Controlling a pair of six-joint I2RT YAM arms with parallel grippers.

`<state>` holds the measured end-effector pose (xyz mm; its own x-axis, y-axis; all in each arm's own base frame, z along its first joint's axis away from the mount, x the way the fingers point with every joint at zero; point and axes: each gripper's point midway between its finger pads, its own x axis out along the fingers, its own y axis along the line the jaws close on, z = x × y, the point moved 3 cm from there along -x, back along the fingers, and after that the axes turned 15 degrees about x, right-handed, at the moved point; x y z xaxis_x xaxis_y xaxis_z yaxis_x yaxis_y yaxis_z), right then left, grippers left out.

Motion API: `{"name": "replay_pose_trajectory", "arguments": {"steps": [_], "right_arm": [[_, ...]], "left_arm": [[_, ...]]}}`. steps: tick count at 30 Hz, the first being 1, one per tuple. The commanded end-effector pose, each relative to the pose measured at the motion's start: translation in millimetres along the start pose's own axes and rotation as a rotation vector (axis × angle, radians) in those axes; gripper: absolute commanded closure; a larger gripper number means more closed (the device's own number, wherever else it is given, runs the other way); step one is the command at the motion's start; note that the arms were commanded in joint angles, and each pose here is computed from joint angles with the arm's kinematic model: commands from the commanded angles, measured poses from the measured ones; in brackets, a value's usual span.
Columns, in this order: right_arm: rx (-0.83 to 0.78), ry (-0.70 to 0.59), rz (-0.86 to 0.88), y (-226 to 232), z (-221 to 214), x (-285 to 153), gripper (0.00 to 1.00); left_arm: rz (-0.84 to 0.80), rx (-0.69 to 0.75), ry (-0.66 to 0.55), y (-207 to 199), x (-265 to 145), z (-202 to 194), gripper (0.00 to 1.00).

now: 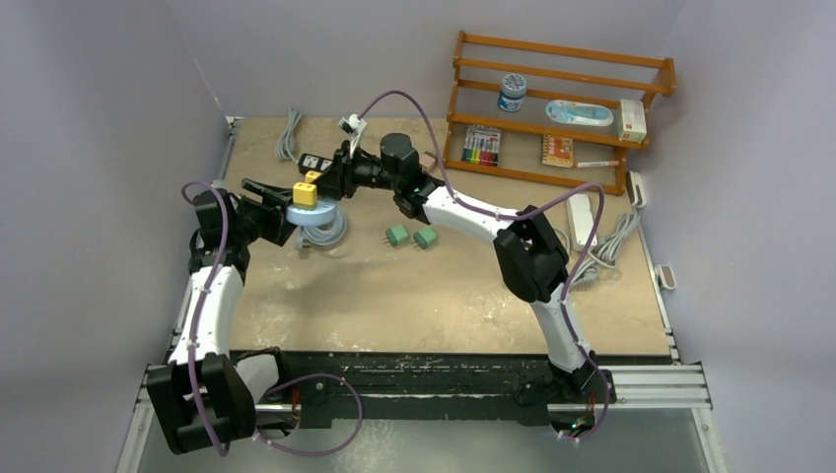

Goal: Pull the plug off the socket

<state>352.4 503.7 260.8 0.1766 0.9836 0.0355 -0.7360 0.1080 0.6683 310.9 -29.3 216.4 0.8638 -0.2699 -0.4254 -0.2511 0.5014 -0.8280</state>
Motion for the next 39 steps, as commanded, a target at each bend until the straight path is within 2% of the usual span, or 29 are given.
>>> {"name": "replay_pose_trajectory", "arguments": {"steps": [1, 3, 7, 10, 12, 14, 19, 23, 28, 30, 32, 35, 37, 39], "right_arm": [[-0.209, -0.183, 0.233, 90.3, 72.9, -3.2, 1.0], [-0.208, -0.178, 0.233, 89.8, 71.1, -3.0, 1.0], [-0.198, -0.168, 0.235, 88.8, 63.6, -1.5, 1.0], [-0.194, -0.159, 0.244, 92.3, 56.5, 1.7, 1.0], [-0.199, -0.163, 0.257, 96.7, 55.0, 1.2, 1.0], [-0.202, -0.157, 0.261, 99.4, 52.0, 1.5, 1.0], [-0.217, -0.143, 0.229, 93.9, 47.3, 0.6, 1.0], [-0.262, -0.166, 0.125, 80.6, 51.7, 0.2, 1.0], [-0.306, -0.093, 0.276, 102.0, 51.3, -0.4, 1.0], [-0.315, -0.054, 0.195, 96.3, 50.3, 18.4, 1.0], [-0.371, -0.094, 0.113, 92.5, 56.6, 31.6, 1.0], [-0.354, -0.067, 0.24, 104.6, 50.4, 28.1, 1.0], [-0.335, -0.117, 0.156, 94.8, 62.5, 30.2, 1.0], [-0.317, -0.07, 0.198, 97.6, 56.0, 27.1, 1.0]], "left_arm": [[-0.006, -0.085, 0.055, 14.9, 9.2, -13.3, 0.28], [-0.08, -0.15, 0.028, 6.9, 9.4, -10.8, 0.28], [-0.165, -0.186, -0.01, -12.8, 2.8, -2.3, 0.32], [-0.185, -0.192, -0.025, -20.2, -2.3, 0.7, 0.44], [-0.173, -0.189, -0.034, -16.7, -2.9, -0.4, 0.58], [-0.148, -0.207, -0.051, -7.0, -2.0, -1.3, 0.98], [-0.087, -0.176, -0.101, 13.2, 0.6, 2.6, 1.0], [0.008, -0.097, -0.144, 24.4, -4.4, 12.9, 1.0], [0.14, 0.036, -0.221, 25.5, -21.6, 39.6, 1.0], [0.185, 0.083, -0.251, 24.4, -27.5, 49.5, 1.0], [0.234, 0.12, -0.286, 26.6, -32.2, 58.0, 1.0], [0.279, 0.15, -0.311, 31.3, -35.9, 64.8, 1.0], [0.304, 0.166, -0.323, 34.2, -38.4, 67.8, 1.0], [0.329, 0.181, -0.338, 36.5, -41.1, 71.4, 1.0]]}}
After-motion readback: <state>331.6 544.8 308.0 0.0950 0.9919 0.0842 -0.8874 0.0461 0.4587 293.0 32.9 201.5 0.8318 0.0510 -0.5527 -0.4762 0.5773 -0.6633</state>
